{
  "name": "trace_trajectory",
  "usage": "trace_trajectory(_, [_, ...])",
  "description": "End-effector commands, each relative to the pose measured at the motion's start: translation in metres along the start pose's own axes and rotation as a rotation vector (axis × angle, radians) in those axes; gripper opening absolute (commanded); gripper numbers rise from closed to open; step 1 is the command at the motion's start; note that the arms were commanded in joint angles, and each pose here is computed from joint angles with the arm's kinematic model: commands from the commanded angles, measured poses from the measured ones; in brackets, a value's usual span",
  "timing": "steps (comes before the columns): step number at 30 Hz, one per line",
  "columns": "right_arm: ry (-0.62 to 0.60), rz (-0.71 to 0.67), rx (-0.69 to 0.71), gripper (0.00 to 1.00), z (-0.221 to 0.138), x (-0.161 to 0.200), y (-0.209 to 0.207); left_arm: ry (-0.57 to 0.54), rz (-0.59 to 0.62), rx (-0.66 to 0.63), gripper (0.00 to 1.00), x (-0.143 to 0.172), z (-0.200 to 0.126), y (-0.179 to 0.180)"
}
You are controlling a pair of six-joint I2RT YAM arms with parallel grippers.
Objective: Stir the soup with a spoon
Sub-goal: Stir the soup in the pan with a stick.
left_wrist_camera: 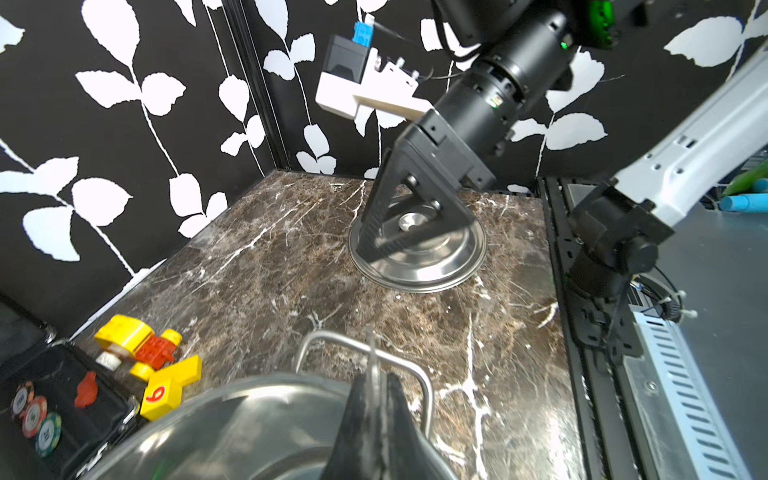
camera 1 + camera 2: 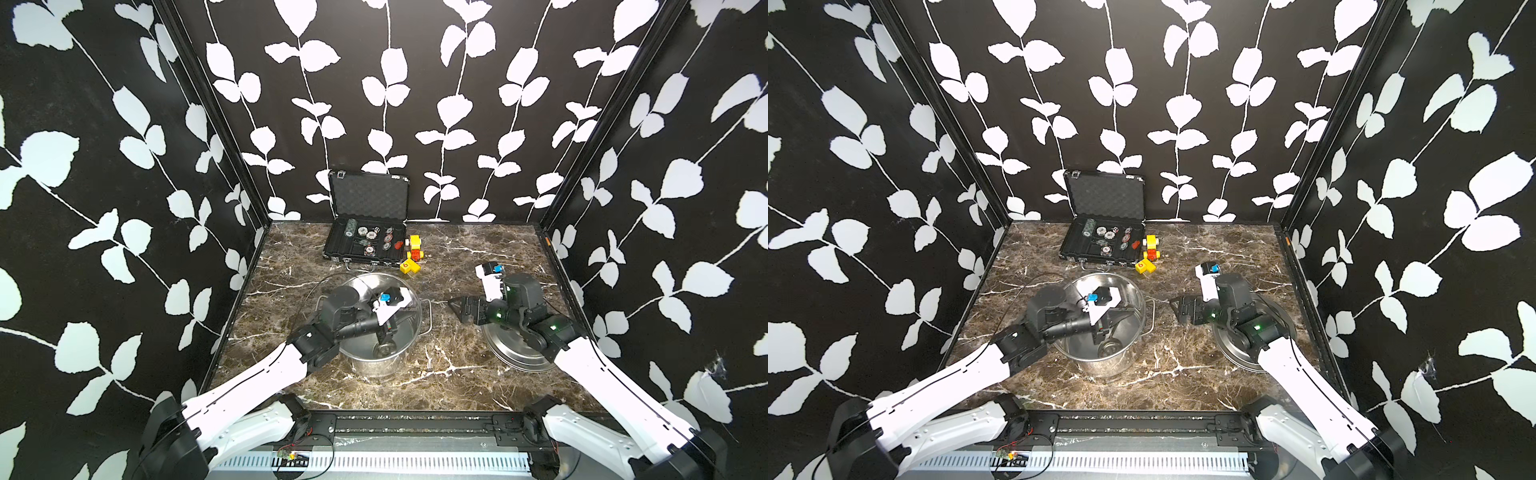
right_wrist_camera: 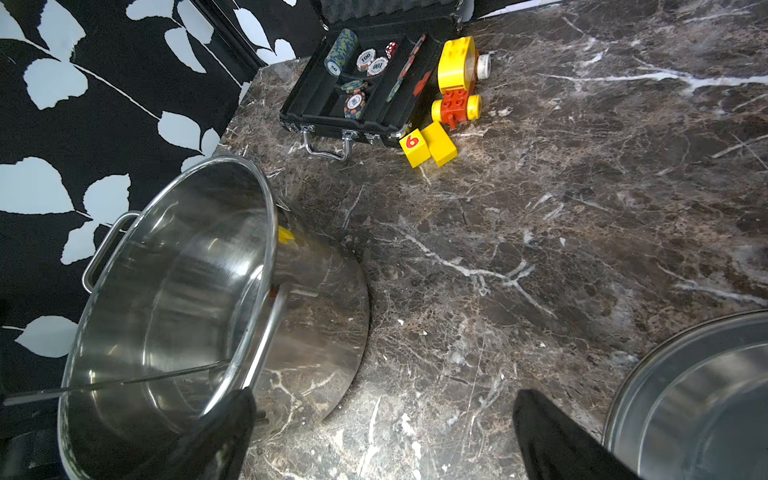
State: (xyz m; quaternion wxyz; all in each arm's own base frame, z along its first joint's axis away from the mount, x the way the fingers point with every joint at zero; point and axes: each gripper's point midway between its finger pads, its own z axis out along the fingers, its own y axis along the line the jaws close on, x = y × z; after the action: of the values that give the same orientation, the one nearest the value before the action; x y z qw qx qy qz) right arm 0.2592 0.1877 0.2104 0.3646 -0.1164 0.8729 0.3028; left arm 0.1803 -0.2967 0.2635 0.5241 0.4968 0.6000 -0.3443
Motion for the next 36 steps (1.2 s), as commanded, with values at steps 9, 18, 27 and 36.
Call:
trace_trajectory(9, [-0.033,-0.014,-0.048,0.99,0.003,-0.014,0.015,-0.003,-0.041,-0.272,0.0,0.021,-0.047,0.021])
trace_trajectory(18, [-0.029,-0.022,-0.051,0.99,0.004,-0.014,0.017,0.005,-0.094,-0.569,0.0,0.03,-0.089,0.06])
trace_trajectory(27, [-0.03,-0.027,-0.062,0.99,0.006,-0.018,0.021,-0.039,-0.176,-0.888,0.0,0.033,-0.122,0.121])
trace_trajectory(36, [-0.03,-0.041,-0.052,0.99,0.001,-0.02,0.022,-0.059,-0.184,-0.935,0.0,0.023,-0.099,0.164])
